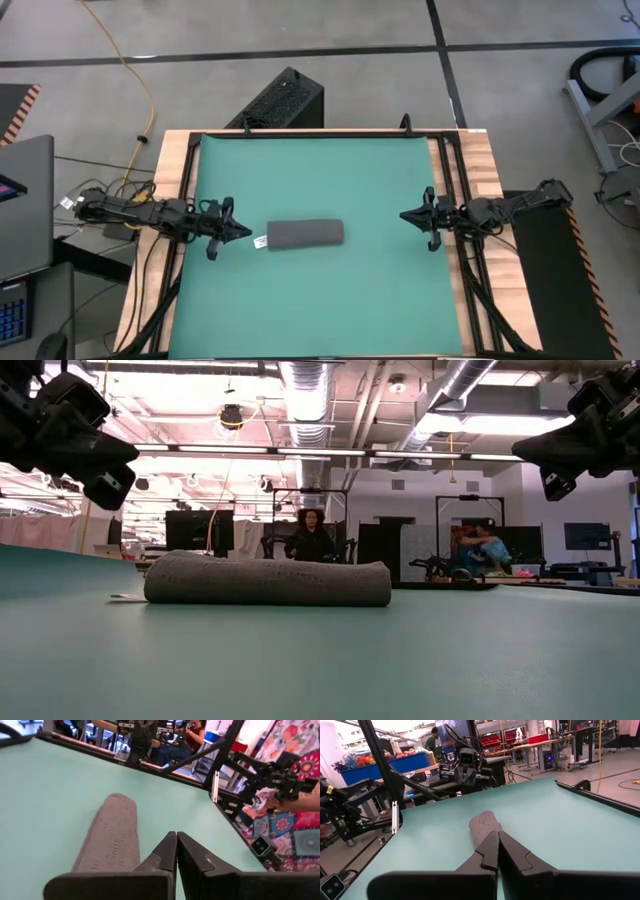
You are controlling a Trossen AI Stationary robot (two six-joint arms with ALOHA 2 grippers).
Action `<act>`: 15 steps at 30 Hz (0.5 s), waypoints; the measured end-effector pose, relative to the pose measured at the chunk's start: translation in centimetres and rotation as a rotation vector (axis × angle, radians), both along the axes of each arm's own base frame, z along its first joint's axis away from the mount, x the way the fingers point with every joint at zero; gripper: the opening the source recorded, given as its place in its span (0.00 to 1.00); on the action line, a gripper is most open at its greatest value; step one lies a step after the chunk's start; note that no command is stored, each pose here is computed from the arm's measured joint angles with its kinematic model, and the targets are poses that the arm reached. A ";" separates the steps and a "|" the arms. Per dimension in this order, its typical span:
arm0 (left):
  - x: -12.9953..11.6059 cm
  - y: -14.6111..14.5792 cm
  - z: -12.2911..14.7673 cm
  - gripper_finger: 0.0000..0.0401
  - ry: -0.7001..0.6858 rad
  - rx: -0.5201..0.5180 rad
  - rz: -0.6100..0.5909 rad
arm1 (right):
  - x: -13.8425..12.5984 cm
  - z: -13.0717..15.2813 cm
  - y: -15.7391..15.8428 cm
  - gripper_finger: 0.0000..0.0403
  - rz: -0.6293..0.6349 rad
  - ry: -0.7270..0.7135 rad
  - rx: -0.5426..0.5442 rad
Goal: Roll towel
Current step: Return to Home Position
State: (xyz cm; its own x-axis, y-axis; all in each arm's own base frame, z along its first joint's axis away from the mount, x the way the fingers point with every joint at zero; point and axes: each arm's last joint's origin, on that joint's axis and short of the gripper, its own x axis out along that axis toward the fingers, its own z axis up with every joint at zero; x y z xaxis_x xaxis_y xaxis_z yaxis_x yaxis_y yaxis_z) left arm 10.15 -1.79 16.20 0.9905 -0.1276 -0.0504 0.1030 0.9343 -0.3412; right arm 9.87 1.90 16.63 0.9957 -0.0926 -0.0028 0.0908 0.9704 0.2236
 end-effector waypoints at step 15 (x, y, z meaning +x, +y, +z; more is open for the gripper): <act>0.0 0.1 0.0 0.00 -0.021 0.159 0.011 | 0.0 0.0 0.0 0.07 0.000 0.002 0.000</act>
